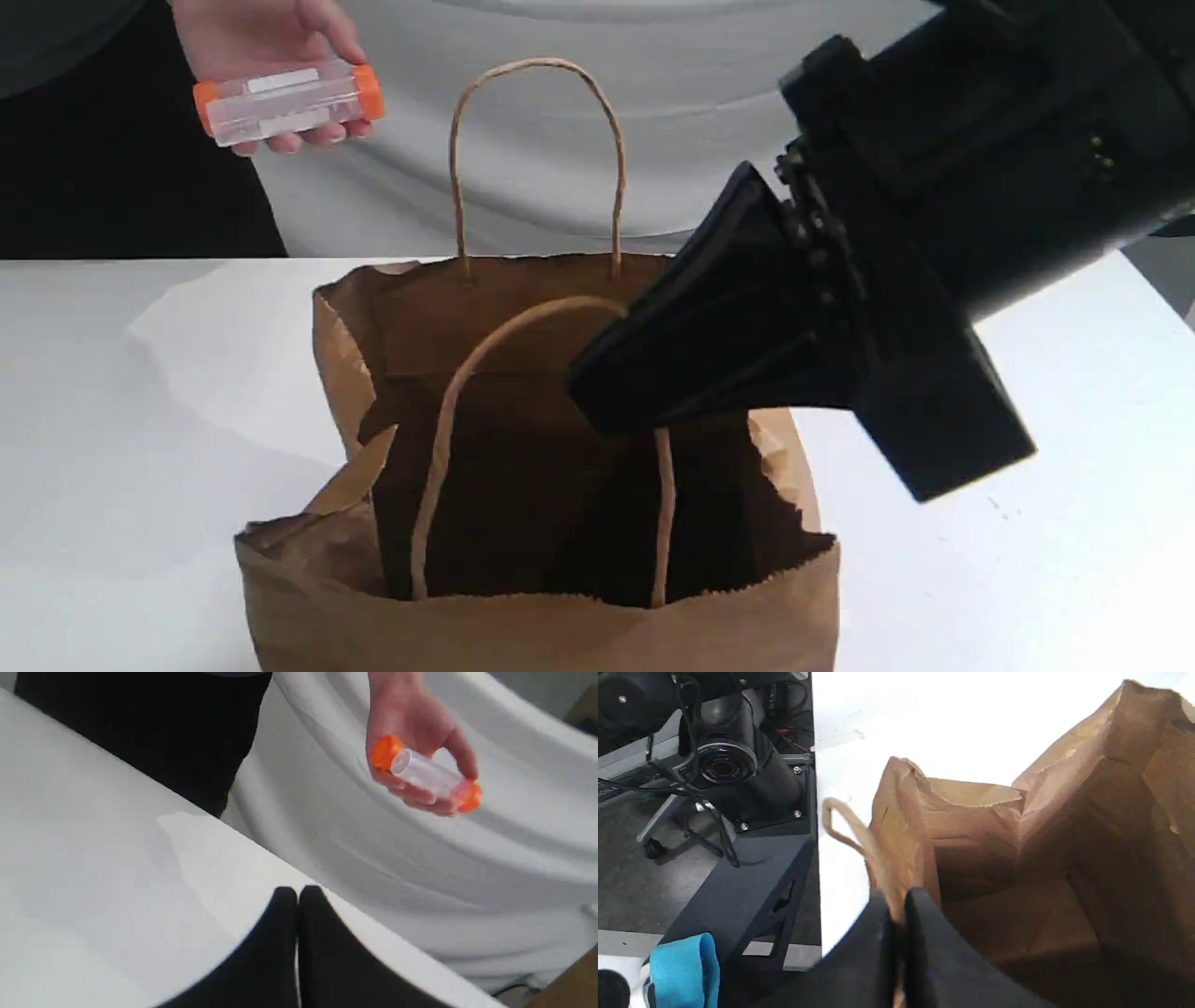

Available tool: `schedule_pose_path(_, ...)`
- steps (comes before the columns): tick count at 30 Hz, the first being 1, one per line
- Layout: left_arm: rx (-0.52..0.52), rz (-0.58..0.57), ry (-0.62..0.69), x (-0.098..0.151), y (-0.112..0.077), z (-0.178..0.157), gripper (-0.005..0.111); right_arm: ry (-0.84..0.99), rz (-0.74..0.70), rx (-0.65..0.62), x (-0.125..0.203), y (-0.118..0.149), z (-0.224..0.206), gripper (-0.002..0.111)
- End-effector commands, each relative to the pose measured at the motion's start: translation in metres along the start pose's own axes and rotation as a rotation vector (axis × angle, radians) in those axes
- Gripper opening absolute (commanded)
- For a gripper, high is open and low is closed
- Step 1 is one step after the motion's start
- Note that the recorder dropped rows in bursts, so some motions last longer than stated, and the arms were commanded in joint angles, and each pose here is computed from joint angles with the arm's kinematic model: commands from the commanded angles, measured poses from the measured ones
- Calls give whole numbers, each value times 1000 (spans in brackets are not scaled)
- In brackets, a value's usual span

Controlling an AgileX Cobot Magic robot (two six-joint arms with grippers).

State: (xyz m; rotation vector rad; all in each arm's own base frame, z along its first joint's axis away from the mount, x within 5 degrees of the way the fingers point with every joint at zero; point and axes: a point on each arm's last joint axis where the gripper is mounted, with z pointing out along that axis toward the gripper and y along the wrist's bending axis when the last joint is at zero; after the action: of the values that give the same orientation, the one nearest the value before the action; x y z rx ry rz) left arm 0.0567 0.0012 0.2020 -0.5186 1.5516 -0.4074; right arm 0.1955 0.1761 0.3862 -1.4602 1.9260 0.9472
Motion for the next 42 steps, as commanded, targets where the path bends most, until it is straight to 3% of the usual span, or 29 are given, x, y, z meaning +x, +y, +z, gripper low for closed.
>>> schedule_pose_path(1, 29, -198, -10, -2, -3, -1, 0, -1, -4, 3, -2, 1, -2, 0)
schedule_pose_path(3, 62, -183, -8, -14, -14, -5, 0, -1, 8, 3, -2, 1, -2, 0)
schedule_pose_path(8, 192, -4, -72, -68, -60, -30, 0, -1, 25, 3, -2, 1, -2, 0)
schedule_pose_path(12, 232, 195, 8, -110, -98, -35, 0, -2, 21, 22, -2, -1, -2, 0)
schedule_pose_path(14, 246, 307, 107, -134, -119, -25, 0, 7, 17, 28, -1, -1, -2, 0)
schedule_pose_path(22, 334, 514, 434, -205, -177, 52, 0, 7, 19, 29, -1, -1, -2, 0)
schedule_pose_path(25, 415, 530, 639, -212, -189, 86, 0, 7, 19, 29, -1, -1, -2, 0)
schedule_pose_path(27, 453, 499, 668, -221, -197, 114, 0, 7, 19, 29, -1, -1, -2, 0)
schedule_pose_path(30, 492, 432, 731, -215, -201, 155, 0, 7, 18, 31, -1, -1, -2, 0)
schedule_pose_path(35, 555, 488, 911, -167, -210, 203, 6, 13, 14, 33, -1, -2, -2, 0)
schedule_pose_path(42, 610, 855, 1107, -90, -231, 223, 28, 13, 14, 33, -1, -2, -2, 0)
